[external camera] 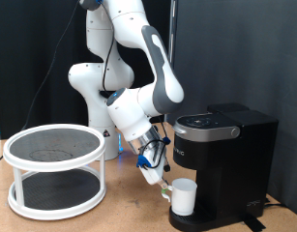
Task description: Make a cup of coffee with the keurig machine
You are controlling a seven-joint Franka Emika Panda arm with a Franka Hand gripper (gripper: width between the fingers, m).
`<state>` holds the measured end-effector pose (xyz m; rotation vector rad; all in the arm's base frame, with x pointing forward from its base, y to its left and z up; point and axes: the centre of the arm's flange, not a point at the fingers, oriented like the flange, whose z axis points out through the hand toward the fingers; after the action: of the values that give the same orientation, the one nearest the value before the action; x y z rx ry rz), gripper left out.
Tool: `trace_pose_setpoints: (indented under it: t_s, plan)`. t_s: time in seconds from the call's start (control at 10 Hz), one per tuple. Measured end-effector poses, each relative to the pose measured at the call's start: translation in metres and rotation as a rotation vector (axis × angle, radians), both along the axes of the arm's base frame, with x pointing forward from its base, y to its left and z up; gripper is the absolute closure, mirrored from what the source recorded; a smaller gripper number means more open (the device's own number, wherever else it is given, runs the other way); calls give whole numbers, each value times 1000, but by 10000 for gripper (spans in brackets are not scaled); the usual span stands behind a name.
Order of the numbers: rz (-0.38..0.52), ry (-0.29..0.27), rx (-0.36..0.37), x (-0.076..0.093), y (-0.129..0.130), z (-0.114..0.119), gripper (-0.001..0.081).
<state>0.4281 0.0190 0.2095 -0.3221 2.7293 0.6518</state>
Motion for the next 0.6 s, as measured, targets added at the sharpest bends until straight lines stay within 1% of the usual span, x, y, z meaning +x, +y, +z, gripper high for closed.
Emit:
trace_pose_setpoints:
  t_s: [0.2, 0.3, 0.5, 0.6]
  plan:
    - [21, 9, 3, -1, 2, -1, 72]
    - [43, 28, 2, -3, 2, -3, 72]
    - [82, 61, 7, -16, -2, -6, 72]
    - [90, 65, 14, -23, -6, -6, 72]
